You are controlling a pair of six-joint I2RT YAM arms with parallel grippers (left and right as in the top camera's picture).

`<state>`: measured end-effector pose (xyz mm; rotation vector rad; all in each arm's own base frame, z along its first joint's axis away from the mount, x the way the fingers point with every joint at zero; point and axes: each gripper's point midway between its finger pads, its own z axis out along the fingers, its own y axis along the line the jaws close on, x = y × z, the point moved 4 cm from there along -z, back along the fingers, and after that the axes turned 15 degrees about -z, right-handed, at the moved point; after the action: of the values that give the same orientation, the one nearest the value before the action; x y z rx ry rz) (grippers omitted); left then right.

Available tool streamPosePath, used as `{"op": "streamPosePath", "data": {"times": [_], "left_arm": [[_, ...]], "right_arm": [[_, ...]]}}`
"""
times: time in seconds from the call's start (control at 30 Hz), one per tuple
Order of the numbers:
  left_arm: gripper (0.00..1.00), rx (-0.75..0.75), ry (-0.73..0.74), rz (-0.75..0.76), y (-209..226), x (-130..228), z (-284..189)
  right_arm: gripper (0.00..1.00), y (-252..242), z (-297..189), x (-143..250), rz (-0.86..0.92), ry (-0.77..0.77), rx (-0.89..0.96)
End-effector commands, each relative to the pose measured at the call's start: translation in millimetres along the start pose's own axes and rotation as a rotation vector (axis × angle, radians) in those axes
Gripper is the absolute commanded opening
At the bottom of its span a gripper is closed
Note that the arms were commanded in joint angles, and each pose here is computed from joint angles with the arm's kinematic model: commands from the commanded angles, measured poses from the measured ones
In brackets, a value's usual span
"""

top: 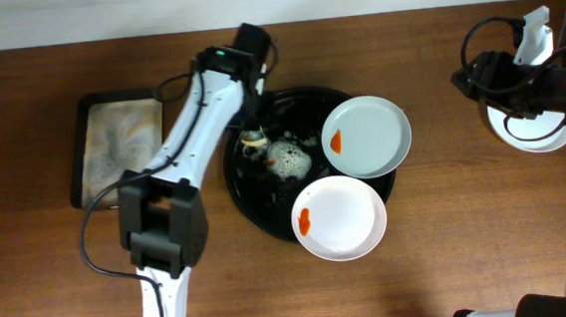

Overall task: Clean dirty plates on tray and stack at the side
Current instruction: 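Carry the sponge left to the soapy water tray with the left gripper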

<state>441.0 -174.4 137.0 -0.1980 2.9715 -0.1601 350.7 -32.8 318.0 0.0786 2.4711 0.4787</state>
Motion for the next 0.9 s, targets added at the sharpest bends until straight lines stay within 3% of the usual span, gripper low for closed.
{"op": "streamPosePath", "data": {"times": [0.0,0.07,0.2,0.33,0.63,0.87], "left_arm": [[0.0,0.139,-0.023,-0.047,20.5,-13.8,-41.6],[0.0,0.12,-0.053,-0.091,56.4,-26.2,-54.9],[0.0,-0.086,-0.103,-0.234,147.1,-45.3,-53.0],[0.0,-0.213,-0.109,-0.303,204.4,-45.7,-38.5],[0.0,-0.236,-0.072,-0.321,248.9,-22.6,33.0],[0.0,-0.262,-0.079,-0.344,261.0,-21.2,22.7]], "right_arm": [[0.57,5.4,-2.2,-2.1,-0.024,-0.012,-0.013],[0.57,5.4,-2.2,-2.5,-0.025,-0.014,-0.013],[0.57,5.4,-2.2,-2.5,-0.025,-0.014,-0.013],[0.57,5.4,-2.2,-2.5,-0.025,-0.014,-0.013],[0.57,5.4,-2.2,-2.2,-0.017,-0.013,-0.013],[0.57,5.4,-2.2,-1.9,-0.016,-0.011,-0.013]]}}
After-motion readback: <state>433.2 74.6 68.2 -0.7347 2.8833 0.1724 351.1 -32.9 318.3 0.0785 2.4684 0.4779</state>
